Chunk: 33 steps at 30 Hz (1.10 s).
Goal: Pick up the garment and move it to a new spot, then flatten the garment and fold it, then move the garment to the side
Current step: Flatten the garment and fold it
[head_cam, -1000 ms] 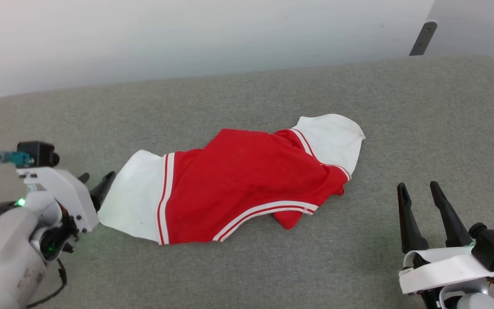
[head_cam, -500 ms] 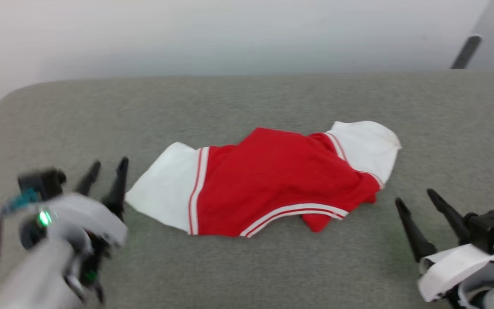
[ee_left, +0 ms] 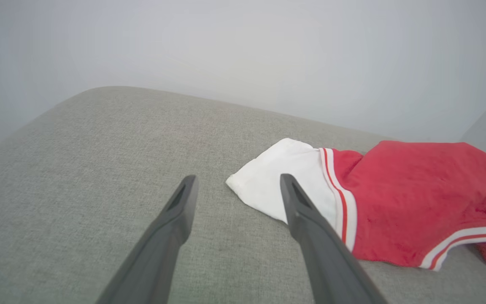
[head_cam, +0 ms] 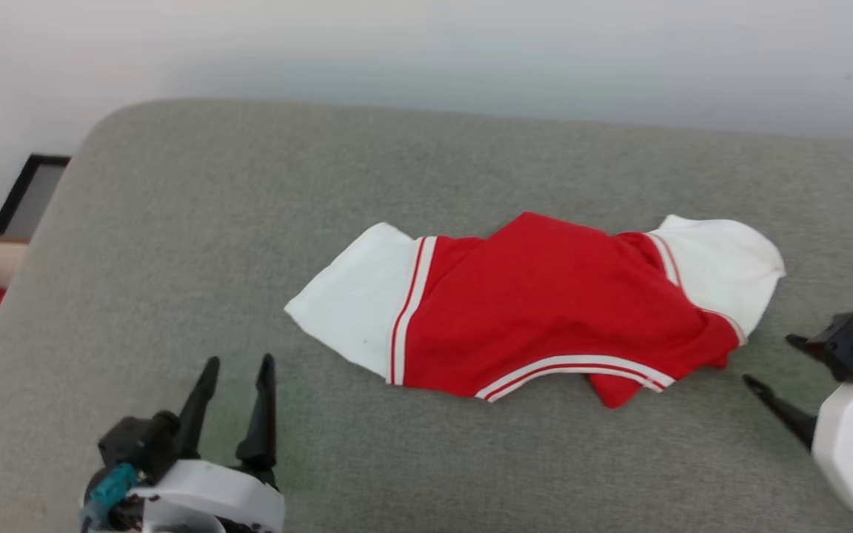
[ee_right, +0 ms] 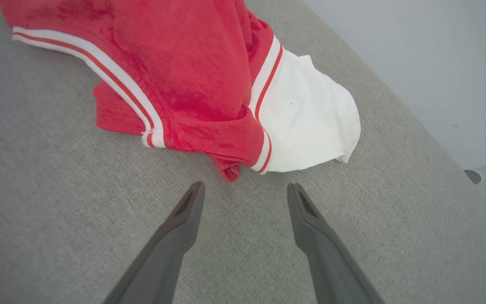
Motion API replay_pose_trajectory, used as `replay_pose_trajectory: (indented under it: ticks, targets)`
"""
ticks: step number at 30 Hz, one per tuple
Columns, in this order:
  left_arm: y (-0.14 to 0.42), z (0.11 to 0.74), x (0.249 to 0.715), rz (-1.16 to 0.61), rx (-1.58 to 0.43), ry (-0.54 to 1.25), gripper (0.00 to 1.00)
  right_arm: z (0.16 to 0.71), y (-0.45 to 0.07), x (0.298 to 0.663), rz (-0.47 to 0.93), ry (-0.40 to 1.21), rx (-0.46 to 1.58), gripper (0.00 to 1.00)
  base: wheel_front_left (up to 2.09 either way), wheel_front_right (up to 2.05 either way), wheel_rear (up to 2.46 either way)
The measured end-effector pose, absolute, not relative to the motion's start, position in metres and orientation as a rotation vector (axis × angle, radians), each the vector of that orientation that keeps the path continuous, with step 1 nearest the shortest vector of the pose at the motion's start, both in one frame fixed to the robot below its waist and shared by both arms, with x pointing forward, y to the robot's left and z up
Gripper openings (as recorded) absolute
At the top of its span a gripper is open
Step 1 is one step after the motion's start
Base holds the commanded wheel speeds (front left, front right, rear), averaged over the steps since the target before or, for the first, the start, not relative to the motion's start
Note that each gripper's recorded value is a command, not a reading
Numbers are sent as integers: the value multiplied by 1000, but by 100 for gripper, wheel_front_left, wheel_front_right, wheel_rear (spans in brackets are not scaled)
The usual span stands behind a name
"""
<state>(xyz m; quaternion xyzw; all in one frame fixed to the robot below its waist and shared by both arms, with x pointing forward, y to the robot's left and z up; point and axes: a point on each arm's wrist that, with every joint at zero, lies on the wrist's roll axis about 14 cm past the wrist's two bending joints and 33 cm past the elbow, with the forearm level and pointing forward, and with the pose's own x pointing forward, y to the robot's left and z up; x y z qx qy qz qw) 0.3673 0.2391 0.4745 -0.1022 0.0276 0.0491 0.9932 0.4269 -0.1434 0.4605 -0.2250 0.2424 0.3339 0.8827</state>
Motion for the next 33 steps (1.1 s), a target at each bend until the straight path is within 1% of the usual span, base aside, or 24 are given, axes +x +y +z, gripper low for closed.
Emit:
replay_pose_trajectory:
  ticks: [4, 6, 11, 17, 20, 22, 23, 25, 29, 31, 33]
  targets:
    - [242, 468, 362, 129, -219, 59, 100, 457, -149, 437, 754, 561, -572, 100, 0, 0, 0]
    - [243, 465, 361, 140, -224, 62, 100, 455, -156, 445, 762, 582, -643, 100, 0, 0, 0]
    - [245, 454, 362, 153, -237, 83, 100, 449, -161, 473, 771, 586, -738, 100, 0, 0, 0]
    - [247, 445, 368, 167, -246, 98, 100, 422, -150, 488, 845, 617, -831, 100, 0, 0, 0]
    - [246, 441, 372, 168, -248, 105, 100, 415, -147, 499, 848, 621, -856, 100, 0, 0, 0]
    - [248, 440, 373, 176, -252, 104, 100, 407, -147, 499, 854, 638, -867, 100, 0, 0, 0]
    - [249, 440, 373, 178, -253, 104, 100, 404, -145, 499, 862, 644, -867, 80, 0, 0, 0]
    - [249, 440, 373, 174, -247, 104, 100, 400, -143, 498, 874, 648, -874, 0, 0, 0, 0]
    - [251, 450, 383, 106, -160, 92, 100, 397, -138, 489, 900, 660, -864, 0, 0, 0, 0]
    - [253, 457, 392, 36, -62, 94, 100, 400, -138, 488, 898, 658, -852, 0, 0, 0, 0]
    - [243, 458, 402, -75, 17, 152, 100, 402, -137, 487, 896, 655, -846, 0, 0, 0, 0]
